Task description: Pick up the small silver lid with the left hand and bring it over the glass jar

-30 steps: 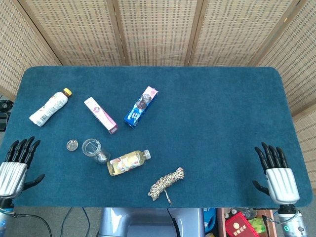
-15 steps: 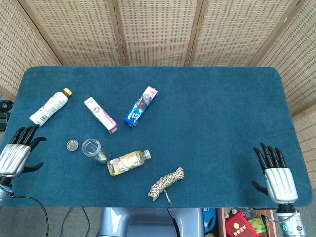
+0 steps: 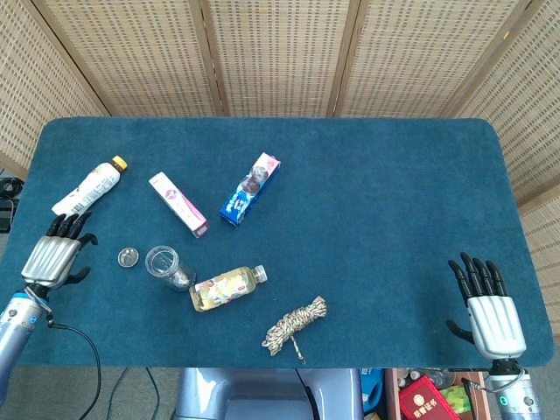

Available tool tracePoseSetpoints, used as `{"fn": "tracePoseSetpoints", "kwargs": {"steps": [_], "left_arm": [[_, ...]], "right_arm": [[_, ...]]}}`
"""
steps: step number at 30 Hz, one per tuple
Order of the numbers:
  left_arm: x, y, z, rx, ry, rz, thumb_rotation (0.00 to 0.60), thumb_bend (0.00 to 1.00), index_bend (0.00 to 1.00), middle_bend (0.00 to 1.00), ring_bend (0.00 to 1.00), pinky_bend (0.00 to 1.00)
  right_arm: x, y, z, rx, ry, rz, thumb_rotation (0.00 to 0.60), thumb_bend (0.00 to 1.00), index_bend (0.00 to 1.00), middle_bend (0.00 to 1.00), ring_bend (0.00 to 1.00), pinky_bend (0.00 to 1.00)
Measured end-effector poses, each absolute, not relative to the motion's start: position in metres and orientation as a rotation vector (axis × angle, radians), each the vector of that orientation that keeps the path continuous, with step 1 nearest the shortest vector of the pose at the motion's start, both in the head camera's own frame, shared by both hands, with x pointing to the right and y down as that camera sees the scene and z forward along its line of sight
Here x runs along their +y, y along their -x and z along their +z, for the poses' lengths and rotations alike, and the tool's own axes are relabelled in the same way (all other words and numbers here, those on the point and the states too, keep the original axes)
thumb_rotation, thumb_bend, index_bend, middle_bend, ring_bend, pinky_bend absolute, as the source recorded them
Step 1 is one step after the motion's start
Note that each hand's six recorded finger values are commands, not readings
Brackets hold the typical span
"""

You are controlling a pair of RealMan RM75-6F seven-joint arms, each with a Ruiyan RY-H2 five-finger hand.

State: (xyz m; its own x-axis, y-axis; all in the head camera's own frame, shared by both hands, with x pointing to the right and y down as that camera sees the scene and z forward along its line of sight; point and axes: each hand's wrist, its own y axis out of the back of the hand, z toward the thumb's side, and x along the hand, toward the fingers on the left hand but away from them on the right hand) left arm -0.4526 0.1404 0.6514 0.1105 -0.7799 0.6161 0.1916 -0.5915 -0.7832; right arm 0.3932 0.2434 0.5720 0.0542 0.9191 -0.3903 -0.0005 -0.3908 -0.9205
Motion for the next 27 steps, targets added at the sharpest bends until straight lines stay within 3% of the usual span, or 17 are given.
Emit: {"fn": "tracePoseSetpoints", "kwargs": {"steps": [12,27], "left_arm": [[0.128,0.429,0.69,0.521,1.631,-1.611,0.6,0.36,0.43,0.0,0.0,0.0],[0.13,0.411,0.715,0.465,1.645,-1.622,0.6,0.37,0.48,0.0,0.0,0.0]], "right_arm": [[0.243,-0.393,0.572,-0.966,1.536,1.448,0.6,0.0,0.03,0.0,0.0,0.0],[0.242,-0.394,0.572,-0.973,1.538,1.449,0.6,0.0,0.03,0.0,0.0,0.0]]}}
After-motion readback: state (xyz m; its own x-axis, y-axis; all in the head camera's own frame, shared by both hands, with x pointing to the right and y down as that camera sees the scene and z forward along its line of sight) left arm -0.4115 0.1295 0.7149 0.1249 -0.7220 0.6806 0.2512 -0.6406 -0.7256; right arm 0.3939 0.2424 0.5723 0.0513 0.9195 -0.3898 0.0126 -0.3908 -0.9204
